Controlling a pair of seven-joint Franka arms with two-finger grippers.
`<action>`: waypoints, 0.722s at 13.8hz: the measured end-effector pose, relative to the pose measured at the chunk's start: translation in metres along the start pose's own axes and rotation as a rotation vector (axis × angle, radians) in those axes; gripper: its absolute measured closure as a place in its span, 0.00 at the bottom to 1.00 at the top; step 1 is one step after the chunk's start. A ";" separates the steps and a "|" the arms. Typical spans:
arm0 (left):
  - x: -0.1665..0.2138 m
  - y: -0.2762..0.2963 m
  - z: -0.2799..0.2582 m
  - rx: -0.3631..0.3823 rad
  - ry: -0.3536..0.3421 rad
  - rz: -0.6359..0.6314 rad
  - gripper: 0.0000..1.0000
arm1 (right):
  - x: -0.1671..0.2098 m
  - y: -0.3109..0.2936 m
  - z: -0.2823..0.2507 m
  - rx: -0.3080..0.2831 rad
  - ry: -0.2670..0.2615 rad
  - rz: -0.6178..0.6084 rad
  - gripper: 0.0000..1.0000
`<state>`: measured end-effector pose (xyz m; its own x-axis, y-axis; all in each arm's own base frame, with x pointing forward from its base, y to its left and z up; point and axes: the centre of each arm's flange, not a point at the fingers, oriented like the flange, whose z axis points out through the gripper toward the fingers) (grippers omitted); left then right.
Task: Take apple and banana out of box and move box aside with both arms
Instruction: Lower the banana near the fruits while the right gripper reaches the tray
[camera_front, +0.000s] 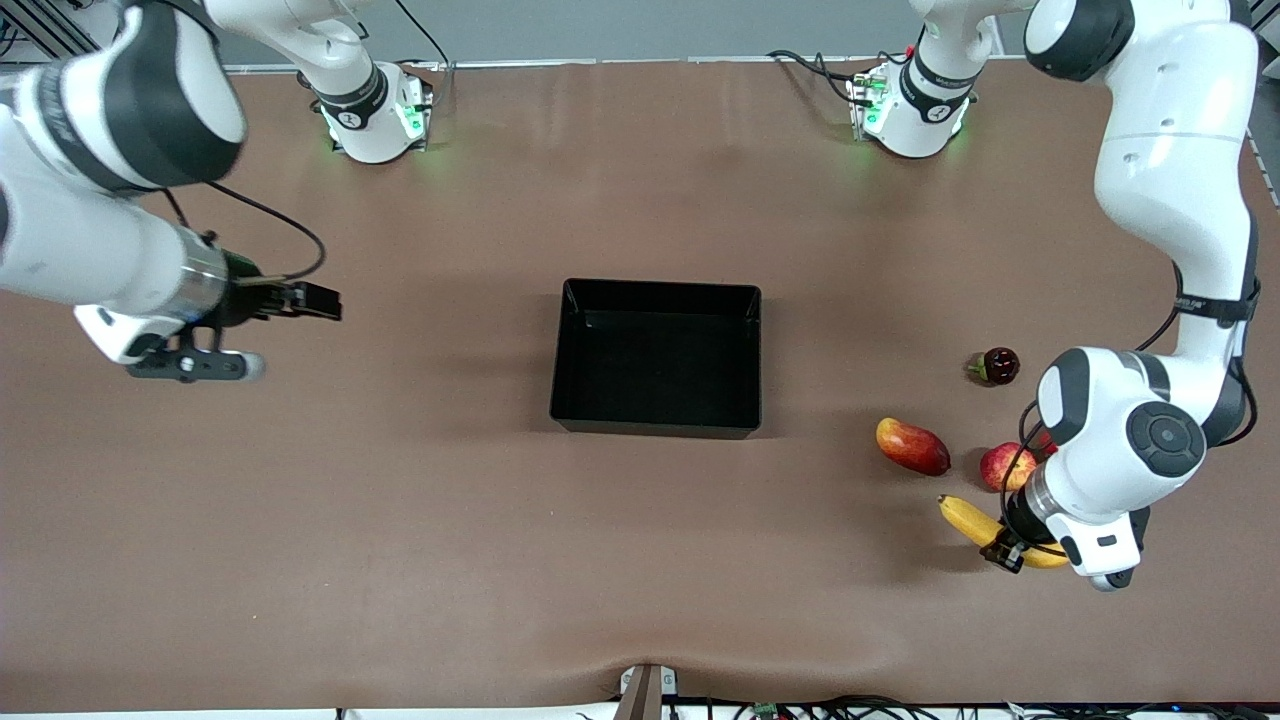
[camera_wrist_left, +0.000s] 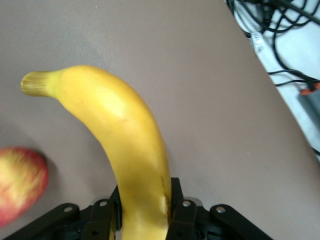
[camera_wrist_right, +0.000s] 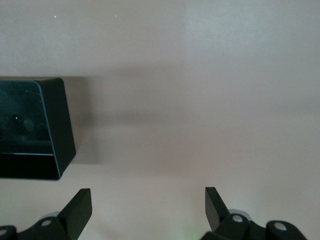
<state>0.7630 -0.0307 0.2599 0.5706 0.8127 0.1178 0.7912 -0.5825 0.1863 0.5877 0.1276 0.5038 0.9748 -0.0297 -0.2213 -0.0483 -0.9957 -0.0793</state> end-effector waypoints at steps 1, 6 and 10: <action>0.004 -0.007 0.014 0.006 -0.008 0.011 0.63 | 0.001 -0.009 0.010 -0.003 0.003 -0.009 0.00; 0.009 -0.028 0.054 0.034 -0.057 0.043 0.63 | 0.006 -0.048 0.052 -0.008 -0.004 -0.020 0.00; 0.007 -0.036 0.072 0.041 -0.089 0.062 0.63 | 0.016 -0.089 0.098 -0.020 0.018 0.007 0.00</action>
<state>0.7542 -0.0045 0.1837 0.6344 0.7720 0.0408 0.7612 -0.6330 0.1410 0.5863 0.2239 0.4117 0.9782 -0.0383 -0.2039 -0.0512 -0.9970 -0.0582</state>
